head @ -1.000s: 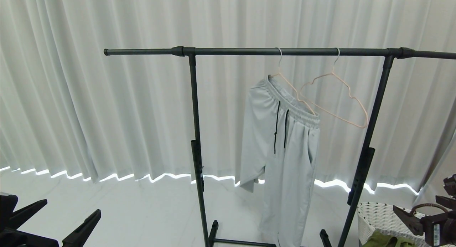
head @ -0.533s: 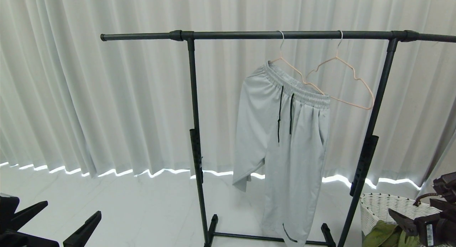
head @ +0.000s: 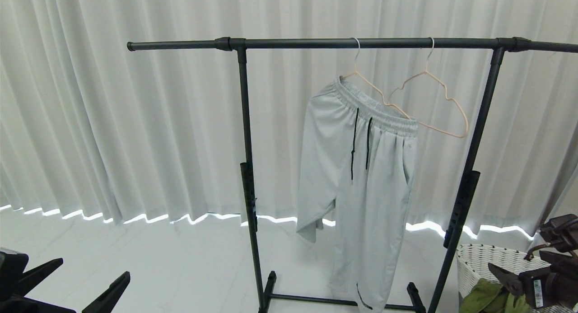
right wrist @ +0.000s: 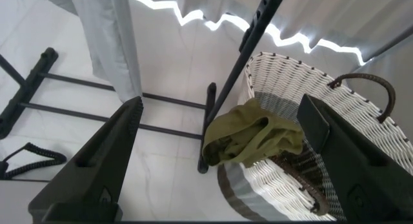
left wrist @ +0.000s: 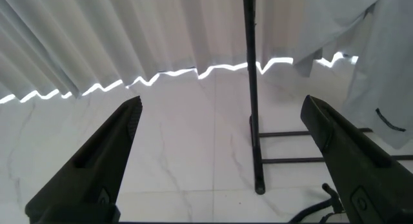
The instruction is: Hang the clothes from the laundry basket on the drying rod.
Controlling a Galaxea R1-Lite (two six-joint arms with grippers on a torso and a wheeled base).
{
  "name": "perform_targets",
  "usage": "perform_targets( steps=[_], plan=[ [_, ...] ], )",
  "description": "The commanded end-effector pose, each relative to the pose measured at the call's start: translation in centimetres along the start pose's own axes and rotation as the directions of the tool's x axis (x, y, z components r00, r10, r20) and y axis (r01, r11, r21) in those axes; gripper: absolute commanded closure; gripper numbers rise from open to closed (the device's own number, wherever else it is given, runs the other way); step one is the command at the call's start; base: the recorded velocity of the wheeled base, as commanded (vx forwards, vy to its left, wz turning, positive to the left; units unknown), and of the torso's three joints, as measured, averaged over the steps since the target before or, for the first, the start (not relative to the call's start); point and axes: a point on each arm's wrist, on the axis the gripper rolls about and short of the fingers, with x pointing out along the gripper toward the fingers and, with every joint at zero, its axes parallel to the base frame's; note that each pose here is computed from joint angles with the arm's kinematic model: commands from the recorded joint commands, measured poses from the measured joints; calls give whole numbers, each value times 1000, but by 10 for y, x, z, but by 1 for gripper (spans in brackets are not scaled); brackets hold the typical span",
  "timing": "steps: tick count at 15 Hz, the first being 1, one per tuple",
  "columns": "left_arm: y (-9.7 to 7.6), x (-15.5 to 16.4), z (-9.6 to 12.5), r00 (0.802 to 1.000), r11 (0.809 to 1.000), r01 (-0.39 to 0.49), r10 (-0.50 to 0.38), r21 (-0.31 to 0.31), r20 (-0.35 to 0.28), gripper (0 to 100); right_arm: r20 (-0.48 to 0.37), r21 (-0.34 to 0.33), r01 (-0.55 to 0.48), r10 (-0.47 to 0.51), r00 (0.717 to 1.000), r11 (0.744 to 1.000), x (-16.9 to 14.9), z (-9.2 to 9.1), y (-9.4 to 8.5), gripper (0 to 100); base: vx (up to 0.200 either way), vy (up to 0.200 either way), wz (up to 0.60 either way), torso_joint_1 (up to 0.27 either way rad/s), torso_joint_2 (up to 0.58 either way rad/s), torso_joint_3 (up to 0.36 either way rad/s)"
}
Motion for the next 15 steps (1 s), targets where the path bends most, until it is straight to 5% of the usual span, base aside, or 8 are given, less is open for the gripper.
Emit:
perform_targets(
  steps=[1,13,15],
  plan=[
    [-1,0,-4,1000,1000,2,-2,1,-16,0,-10,-3,-3,3,1000,1000,1,-1,1,0,0,0,0,0,0,0],
    [-1,-1,-7,1000,998,2,-1,61,-18,0,8,1,0,0,1000,1000,-2,0,0,0,0,-200,0,1,4,5],
    [-1,-1,-7,1000,998,2,-1,61,-18,0,3,1,0,0,1000,1000,-2,-1,0,0,0,0,0,0,0,0]
  ],
)
